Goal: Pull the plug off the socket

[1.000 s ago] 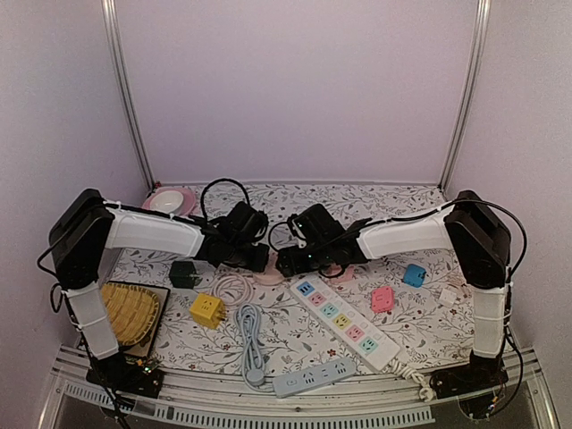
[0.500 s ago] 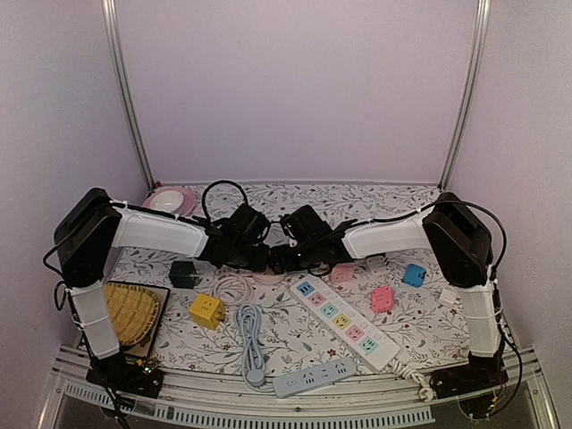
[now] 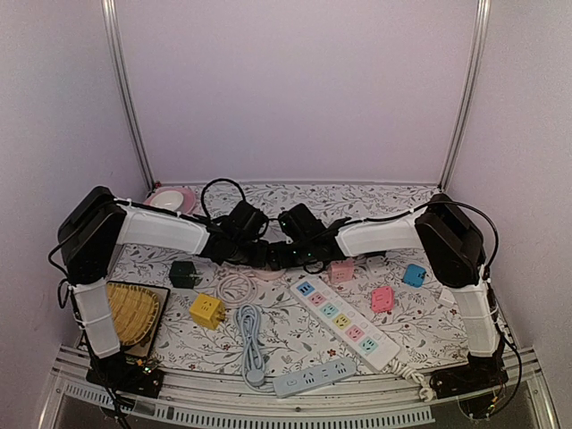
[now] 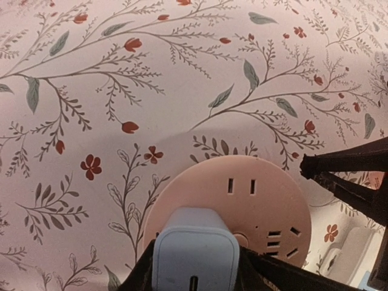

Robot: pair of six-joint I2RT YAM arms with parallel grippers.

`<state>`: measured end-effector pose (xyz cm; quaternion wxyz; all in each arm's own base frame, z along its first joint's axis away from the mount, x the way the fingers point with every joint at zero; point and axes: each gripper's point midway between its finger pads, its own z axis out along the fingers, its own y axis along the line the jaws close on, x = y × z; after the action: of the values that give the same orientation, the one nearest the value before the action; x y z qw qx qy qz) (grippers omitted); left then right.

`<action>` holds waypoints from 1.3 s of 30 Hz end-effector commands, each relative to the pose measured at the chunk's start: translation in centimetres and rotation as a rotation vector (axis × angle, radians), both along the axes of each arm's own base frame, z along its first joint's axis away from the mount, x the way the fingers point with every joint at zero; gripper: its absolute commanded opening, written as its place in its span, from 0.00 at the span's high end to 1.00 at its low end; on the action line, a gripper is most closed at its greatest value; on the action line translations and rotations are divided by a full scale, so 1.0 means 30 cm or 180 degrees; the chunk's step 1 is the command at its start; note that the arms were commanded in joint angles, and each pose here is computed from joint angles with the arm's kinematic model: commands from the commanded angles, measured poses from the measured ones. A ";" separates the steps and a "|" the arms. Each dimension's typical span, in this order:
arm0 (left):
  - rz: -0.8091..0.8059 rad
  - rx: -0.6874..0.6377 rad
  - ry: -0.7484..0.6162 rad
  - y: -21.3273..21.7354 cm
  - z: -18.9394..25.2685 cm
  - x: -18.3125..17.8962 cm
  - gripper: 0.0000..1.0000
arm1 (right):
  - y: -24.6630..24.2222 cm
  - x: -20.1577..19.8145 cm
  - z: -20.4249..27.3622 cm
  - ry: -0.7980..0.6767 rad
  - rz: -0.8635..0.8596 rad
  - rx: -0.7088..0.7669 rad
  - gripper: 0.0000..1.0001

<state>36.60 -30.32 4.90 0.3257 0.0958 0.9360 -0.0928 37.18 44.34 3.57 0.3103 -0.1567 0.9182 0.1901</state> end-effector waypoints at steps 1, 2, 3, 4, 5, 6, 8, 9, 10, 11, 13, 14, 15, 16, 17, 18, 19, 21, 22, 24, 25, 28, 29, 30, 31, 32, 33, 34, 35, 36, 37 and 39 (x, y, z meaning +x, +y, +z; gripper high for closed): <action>-0.0186 -0.0570 -0.0445 -0.088 0.193 0.030 1.00 | -0.147 -0.013 -0.218 0.0288 -0.0187 -0.0635 0.19; -0.0191 -0.0597 -0.0471 -0.083 0.200 0.025 1.00 | -0.152 -0.012 -0.225 0.0312 -0.0193 -0.0640 0.19; -0.0201 -0.0630 -0.0494 -0.082 0.207 0.020 1.00 | -0.156 -0.012 -0.230 0.0334 -0.0200 -0.0645 0.19; -0.0194 -0.0646 -0.0516 -0.076 0.210 0.017 1.00 | -0.162 -0.011 -0.237 0.0359 -0.0212 -0.0649 0.19; -0.0196 -0.0666 -0.0534 -0.075 0.216 0.015 1.00 | -0.165 -0.011 -0.240 0.0375 -0.0219 -0.0652 0.19; -0.0206 -0.0679 -0.0547 -0.074 0.221 0.012 1.00 | -0.169 -0.011 -0.243 0.0389 -0.0224 -0.0657 0.19; -0.0218 -0.0693 -0.0580 -0.073 0.233 0.010 1.00 | -0.177 -0.011 -0.245 0.0397 -0.0242 -0.0675 0.19; -0.0230 -0.0697 -0.0594 -0.074 0.238 0.010 1.00 | -0.178 -0.012 -0.246 0.0400 -0.0242 -0.0681 0.19; -0.0248 -0.0697 -0.0603 -0.075 0.241 0.011 1.00 | -0.179 -0.013 -0.248 0.0406 -0.0243 -0.0685 0.19; -0.0261 -0.0699 -0.0610 -0.078 0.244 0.010 1.00 | -0.180 -0.014 -0.249 0.0408 -0.0249 -0.0688 0.19; -0.0258 -0.0668 -0.0613 -0.076 0.240 0.014 1.00 | -0.183 -0.014 -0.249 0.0414 -0.0261 -0.0694 0.19; -0.0247 -0.0644 -0.0599 -0.074 0.233 0.014 1.00 | -0.184 -0.016 -0.251 0.0417 -0.0261 -0.0702 0.19; -0.0227 -0.0614 -0.0593 -0.068 0.228 0.016 1.00 | -0.187 -0.015 -0.252 0.0417 -0.0271 -0.0709 0.19; -0.0201 -0.0575 -0.0592 -0.063 0.224 0.021 1.00 | -0.189 -0.016 -0.254 0.0420 -0.0271 -0.0713 0.19; -0.0168 -0.0519 -0.0576 -0.055 0.215 0.024 1.00 | -0.191 -0.017 -0.255 0.0424 -0.0275 -0.0720 0.19; -0.0152 -0.0471 -0.0566 -0.052 0.211 0.027 1.00 | -0.190 -0.019 -0.256 0.0425 -0.0270 -0.0721 0.19; -0.0138 -0.0424 -0.0559 -0.049 0.208 0.031 1.00 | -0.191 -0.022 -0.257 0.0429 -0.0272 -0.0727 0.19; -0.0102 -0.0345 -0.0517 -0.040 0.199 0.044 1.00 | -0.195 -0.022 -0.253 0.0415 -0.0274 -0.0742 0.19; -0.0099 -0.0317 -0.0458 -0.035 0.189 0.048 1.00 | -0.197 -0.022 -0.253 0.0409 -0.0278 -0.0752 0.19; -0.0108 -0.0335 -0.0330 -0.034 0.175 0.065 1.00 | -0.200 -0.022 -0.253 0.0398 -0.0284 -0.0775 0.19; -0.0112 -0.0355 -0.0283 -0.036 0.173 0.078 1.00 | -0.202 -0.023 -0.256 0.0400 -0.0286 -0.0785 0.19; -0.0138 -0.0272 -0.0138 -0.030 0.140 0.107 1.00 | -0.207 -0.024 -0.260 0.0404 -0.0293 -0.0808 0.19; -0.0163 -0.0226 -0.0111 -0.033 0.129 0.111 1.00 | -0.208 -0.024 -0.262 0.0406 -0.0293 -0.0812 0.20; -0.0181 -0.0187 -0.0097 -0.034 0.119 0.114 1.00 | -0.207 -0.026 -0.263 0.0410 -0.0290 -0.0810 0.19; -0.0204 -0.0162 -0.0089 -0.036 0.112 0.112 1.00 | -0.205 -0.028 -0.263 0.0412 -0.0283 -0.0808 0.20; -0.0215 -0.0140 -0.0092 -0.037 0.106 0.110 1.00 | -0.205 -0.029 -0.265 0.0420 -0.0279 -0.0807 0.19; -0.0222 -0.0102 -0.0107 -0.035 0.101 0.107 1.00 | -0.202 -0.030 -0.265 0.0425 -0.0272 -0.0801 0.19; -0.0200 -0.0031 -0.0153 -0.029 0.100 0.107 1.00 | -0.201 -0.031 -0.265 0.0427 -0.0269 -0.0799 0.19; -0.0192 0.0035 -0.0191 -0.023 0.099 0.104 1.00 | -0.199 -0.030 -0.263 0.0429 -0.0267 -0.0790 0.19; -0.0180 0.0083 -0.0244 -0.020 0.104 0.102 1.00 | -0.197 -0.031 -0.263 0.0431 -0.0257 -0.0786 0.19; -0.0172 0.0133 -0.0297 -0.016 0.108 0.098 1.00 | -0.196 -0.030 -0.262 0.0433 -0.0256 -0.0781 0.19; -0.0142 0.0211 -0.0427 -0.004 0.123 0.094 1.00 | -0.195 -0.031 -0.262 0.0437 -0.0248 -0.0779 0.19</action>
<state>37.57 -30.27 4.90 0.3016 0.1373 0.9398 -0.0833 39.29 42.86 3.19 0.3221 -0.1210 0.9230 0.1723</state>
